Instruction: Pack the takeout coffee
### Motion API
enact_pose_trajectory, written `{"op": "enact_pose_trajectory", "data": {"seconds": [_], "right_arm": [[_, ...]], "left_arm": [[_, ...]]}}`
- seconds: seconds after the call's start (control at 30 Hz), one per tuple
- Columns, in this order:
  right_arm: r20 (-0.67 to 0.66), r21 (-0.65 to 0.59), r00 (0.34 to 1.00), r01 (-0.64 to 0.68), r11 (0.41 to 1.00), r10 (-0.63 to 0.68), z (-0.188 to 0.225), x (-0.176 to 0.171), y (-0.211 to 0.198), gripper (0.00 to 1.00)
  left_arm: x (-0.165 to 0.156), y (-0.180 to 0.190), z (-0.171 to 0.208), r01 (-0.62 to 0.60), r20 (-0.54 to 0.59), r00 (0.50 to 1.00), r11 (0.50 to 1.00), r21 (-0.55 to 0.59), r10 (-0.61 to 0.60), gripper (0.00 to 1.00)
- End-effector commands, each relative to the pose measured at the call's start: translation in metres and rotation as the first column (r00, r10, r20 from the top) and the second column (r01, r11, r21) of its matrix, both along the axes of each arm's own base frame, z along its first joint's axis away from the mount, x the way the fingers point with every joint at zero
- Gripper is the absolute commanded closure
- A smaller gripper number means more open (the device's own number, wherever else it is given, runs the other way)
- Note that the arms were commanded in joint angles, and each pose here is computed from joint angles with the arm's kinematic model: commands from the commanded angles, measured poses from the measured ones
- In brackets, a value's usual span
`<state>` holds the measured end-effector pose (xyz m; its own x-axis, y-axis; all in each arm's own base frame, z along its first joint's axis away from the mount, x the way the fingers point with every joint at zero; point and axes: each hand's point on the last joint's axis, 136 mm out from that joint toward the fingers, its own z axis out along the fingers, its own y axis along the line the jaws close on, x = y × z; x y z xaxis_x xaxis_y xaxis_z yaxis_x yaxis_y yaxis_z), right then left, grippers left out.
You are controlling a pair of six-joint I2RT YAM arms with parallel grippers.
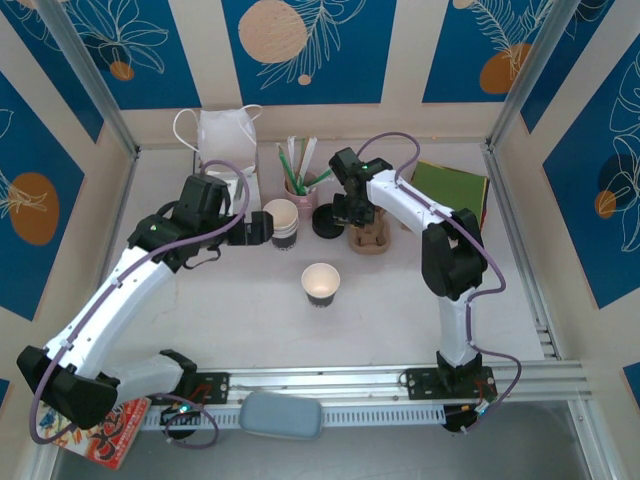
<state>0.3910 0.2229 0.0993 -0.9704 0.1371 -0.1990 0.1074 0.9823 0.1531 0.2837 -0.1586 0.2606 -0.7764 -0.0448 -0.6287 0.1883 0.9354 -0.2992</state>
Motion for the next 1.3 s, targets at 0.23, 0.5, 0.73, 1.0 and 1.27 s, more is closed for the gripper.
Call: {"op": "enact_pose_trajectory", "data": {"seconds": [0.23, 0.5, 0.73, 1.0, 1.27], "right_arm": [[0.014, 0.007, 1.000, 0.011, 1.000, -0.011, 0.001, 0.022, 0.005, 0.72], [0.002, -0.009, 1.000, 0.019, 1.000, -0.019, -0.008, 0.035, 0.005, 0.72], [0.009, -0.033, 1.000, 0.016, 0.999, -0.015, -0.007, 0.037, 0.002, 0.72], [-0.010, -0.040, 1.000, 0.008, 0.999, -0.008, -0.015, 0.036, 0.001, 0.72], [-0.025, -0.040, 1.000, 0.005, 0.999, -0.006, -0.025, 0.038, 0.002, 0.72]], "left_arm": [[-0.006, 0.011, 0.001, -0.040, 0.001, 0.999, 0.999, -0.001, 0.040, 0.00], [-0.006, 0.012, 0.000, -0.043, -0.001, 0.999, 0.999, 0.011, 0.043, 0.00], [-0.004, 0.013, -0.002, -0.045, -0.003, 0.999, 0.999, 0.016, 0.045, 0.00], [-0.002, 0.010, -0.004, -0.040, -0.008, 0.999, 0.999, 0.016, 0.041, 0.00], [-0.002, 0.012, -0.004, -0.041, -0.008, 0.999, 0.999, 0.021, 0.041, 0.00]]}}
